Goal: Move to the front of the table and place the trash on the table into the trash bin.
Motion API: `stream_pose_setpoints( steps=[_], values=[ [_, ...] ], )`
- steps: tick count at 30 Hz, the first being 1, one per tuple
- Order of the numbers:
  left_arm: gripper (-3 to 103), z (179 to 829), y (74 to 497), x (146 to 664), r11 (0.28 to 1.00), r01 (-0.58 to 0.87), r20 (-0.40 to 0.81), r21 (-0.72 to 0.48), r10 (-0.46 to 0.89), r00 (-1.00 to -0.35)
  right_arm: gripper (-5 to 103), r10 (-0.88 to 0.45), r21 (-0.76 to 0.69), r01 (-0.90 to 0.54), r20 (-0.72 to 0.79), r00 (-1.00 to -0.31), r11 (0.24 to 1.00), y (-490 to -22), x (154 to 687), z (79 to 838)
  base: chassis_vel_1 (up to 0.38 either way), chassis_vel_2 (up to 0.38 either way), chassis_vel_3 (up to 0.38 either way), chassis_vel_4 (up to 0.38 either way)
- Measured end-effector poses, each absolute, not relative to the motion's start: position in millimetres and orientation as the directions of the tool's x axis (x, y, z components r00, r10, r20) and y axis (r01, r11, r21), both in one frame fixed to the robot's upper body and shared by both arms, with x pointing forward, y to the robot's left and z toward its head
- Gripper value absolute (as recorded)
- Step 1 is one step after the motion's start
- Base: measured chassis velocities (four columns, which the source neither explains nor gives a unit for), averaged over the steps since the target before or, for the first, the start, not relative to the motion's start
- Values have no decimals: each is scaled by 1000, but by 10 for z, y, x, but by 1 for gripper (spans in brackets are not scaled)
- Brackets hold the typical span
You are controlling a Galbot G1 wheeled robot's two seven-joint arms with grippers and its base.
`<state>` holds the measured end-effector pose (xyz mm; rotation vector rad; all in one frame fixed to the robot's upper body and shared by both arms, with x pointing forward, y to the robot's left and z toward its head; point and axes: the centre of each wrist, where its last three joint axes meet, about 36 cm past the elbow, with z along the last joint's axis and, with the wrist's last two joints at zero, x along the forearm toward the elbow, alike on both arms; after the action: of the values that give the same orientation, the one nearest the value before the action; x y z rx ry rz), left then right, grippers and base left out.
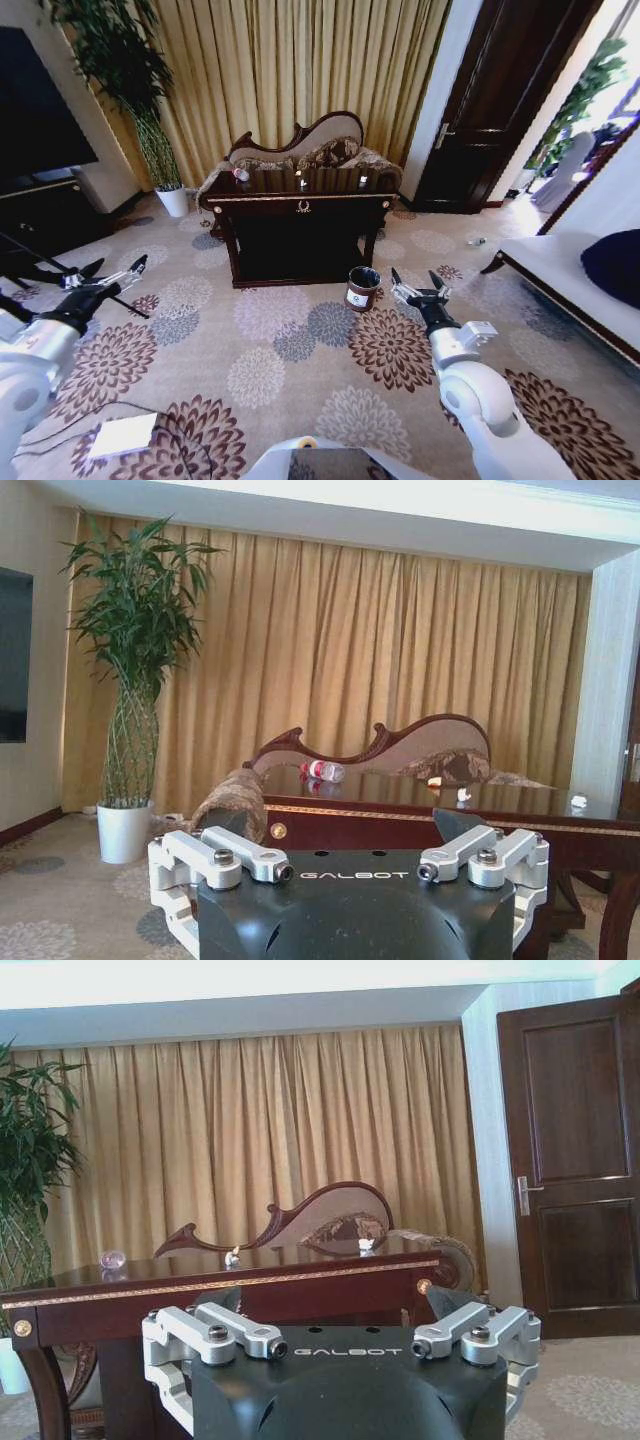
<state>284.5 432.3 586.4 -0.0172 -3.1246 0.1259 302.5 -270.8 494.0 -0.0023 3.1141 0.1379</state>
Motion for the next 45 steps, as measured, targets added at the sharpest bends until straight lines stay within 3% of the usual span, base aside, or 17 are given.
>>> stream_pose_setpoints(
  steps=[17, 45],
  values=[
    [100, 5856, 4317, 2836, 997, 9, 16, -81, 11, -1000, 100, -46, 77, -50, -54, -997, 996, -2749, 3048, 4852, -20, 12, 19, -19],
    [100, 5854, 4316, 2851, 997, 13, 16, -77, 15, -1000, 100, -49, 77, -52, -47, -998, 996, -2737, 3046, 4804, -176, 175, 172, -177]
  ],
)
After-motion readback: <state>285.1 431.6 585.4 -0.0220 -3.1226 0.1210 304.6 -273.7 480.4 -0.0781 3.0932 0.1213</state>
